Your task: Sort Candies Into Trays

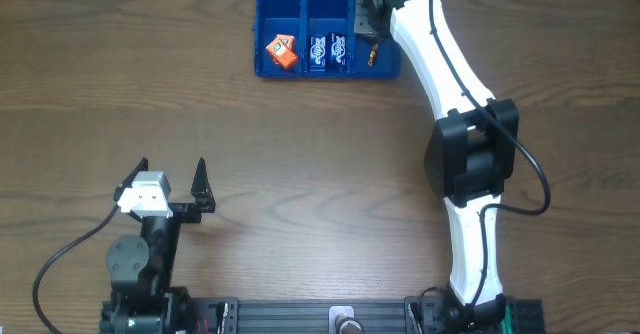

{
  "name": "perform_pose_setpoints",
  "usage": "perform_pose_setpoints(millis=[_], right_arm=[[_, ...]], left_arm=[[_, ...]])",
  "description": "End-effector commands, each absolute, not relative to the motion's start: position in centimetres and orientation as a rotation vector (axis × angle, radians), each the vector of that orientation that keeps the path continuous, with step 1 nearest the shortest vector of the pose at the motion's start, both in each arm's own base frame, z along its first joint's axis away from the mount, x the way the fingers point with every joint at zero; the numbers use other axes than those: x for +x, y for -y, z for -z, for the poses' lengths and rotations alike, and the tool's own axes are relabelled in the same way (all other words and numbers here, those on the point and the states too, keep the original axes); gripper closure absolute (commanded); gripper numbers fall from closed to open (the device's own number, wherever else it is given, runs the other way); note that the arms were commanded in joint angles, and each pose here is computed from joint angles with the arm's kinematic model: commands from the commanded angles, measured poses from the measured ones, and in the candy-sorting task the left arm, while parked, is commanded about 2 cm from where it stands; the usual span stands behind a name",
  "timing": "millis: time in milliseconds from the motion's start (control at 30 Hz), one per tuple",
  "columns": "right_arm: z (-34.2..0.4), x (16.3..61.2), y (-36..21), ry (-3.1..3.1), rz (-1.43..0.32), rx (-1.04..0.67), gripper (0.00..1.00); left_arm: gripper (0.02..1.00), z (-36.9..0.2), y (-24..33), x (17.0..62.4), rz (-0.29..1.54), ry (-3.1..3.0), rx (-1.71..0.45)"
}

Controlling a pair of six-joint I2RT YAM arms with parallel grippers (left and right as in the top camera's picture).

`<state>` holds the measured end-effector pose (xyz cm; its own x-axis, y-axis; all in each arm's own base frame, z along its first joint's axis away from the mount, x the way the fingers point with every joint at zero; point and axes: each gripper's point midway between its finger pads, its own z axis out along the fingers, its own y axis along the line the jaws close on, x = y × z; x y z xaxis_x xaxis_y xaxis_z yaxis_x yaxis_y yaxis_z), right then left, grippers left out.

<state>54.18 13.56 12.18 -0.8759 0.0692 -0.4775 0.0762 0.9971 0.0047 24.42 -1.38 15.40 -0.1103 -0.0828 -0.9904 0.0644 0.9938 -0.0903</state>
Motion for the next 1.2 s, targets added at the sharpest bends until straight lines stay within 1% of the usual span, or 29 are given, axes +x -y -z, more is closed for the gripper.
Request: perform_pose_setpoints(millis=[33, 100, 133, 200, 233, 267, 333, 367, 433, 533, 600, 633, 667, 733, 800, 867, 933, 1033, 1133, 1200], right_arm=[[-13.2, 54.5, -13.7, -2.624, -0.009, 0.100, 0.336], [-13.5, 54.5, -13.4, -2.618, -0.008, 0.107, 0.242], [-13.9, 54.6, -13.2, -2.612, -0.006, 0.096, 0.224], [-15.7, 54.1, -12.9, -2.580, -0.001, 0.083, 0.071], [-17.6, 53.3, -12.4, -2.550, 0.008, 0.092, 0.001], [-18.8, 52.9, -12.0, -2.529, 0.012, 0.099, 0.003], [-22.7, 50.7, -10.2, -2.456, 0.037, 0.092, 0.003], [-23.9, 49.6, -9.2, -2.430, 0.056, 0.106, 0.003], [-26.3, 46.2, -6.8, -2.378, 0.105, 0.127, 0.003], [-27.8, 40.7, -4.3, -2.325, 0.161, 0.162, 0.003], [-27.5, 37.0, -3.5, -2.298, 0.151, 0.155, 0.003], [-26.6, 34.4, -2.8, -2.269, 0.138, 0.160, 0.003], [-26.0, 33.1, -2.5, -2.245, 0.129, 0.164, 0.003], [-24.1, 30.6, -1.7, -2.194, 0.111, 0.178, 0.003], [-21.3, 28.3, -1.0, -2.153, 0.099, 0.192, 0.003], [-19.3, 27.1, -0.2, -2.088, 0.089, 0.207, 0.003], [-18.1, 26.3, 0.3, -2.017, 0.051, 0.233, 0.003], [-17.3, 25.7, 0.6, -1.923, -0.002, 0.250, 0.003], [-16.1, 25.5, 0.2, -1.846, -0.054, 0.235, 0.003], [-15.0, 25.7, -0.6, -1.809, -0.087, 0.178, 0.003]], left_arm=[[0.020, -13.8, 1.5, 24.3, 0.122, -1.724, 0.003], [0.020, -13.7, 1.5, 24.3, 0.122, -1.725, 0.003], [0.020, -13.8, 1.5, 24.3, 0.122, -1.724, 0.003], [0.020, -13.7, 1.5, 24.3, 0.122, -1.725, 0.003], [0.023, -13.8, 1.5, 24.3, 0.122, -1.724, 0.003], [0.020, -13.8, 1.5, 24.3, 0.122, -1.724, 0.003], [0.020, -13.8, 1.5, 24.3, 0.122, -1.724, 0.003], [0.020, -13.8, 1.5, 24.3, 0.122, -1.724, 0.003], [0.023, -13.7, 1.5, 24.3, 0.122, -1.725, 0.003], [0.023, -13.8, 1.5, 24.3, 0.122, -1.724, 0.003], [0.020, -13.8, 1.5, 24.3, 0.122, -1.724, 0.003], [0.023, -13.8, 1.5, 24.3, 0.122, -1.724, 0.003], [0.023, -13.8, 1.5, 24.3, 0.122, -1.724, 0.003], [0.020, -13.8, 1.5, 24.3, 0.122, -1.724, 0.003], [0.020, -13.8, 1.5, 24.3, 0.122, -1.724, 0.003], [0.020, -13.8, 1.5, 24.3, 0.122, -1.724, 0.003], [0.020, -13.8, 1.5, 24.3, 0.122, -1.724, 0.003], [0.020, -13.8, 1.5, 24.3, 0.122, -1.724, 0.003], [0.020, -13.8, 1.5, 24.3, 0.122, -1.724, 0.003], [0.020, -13.8, 1.5, 24.3, 0.122, -1.724, 0.003]])
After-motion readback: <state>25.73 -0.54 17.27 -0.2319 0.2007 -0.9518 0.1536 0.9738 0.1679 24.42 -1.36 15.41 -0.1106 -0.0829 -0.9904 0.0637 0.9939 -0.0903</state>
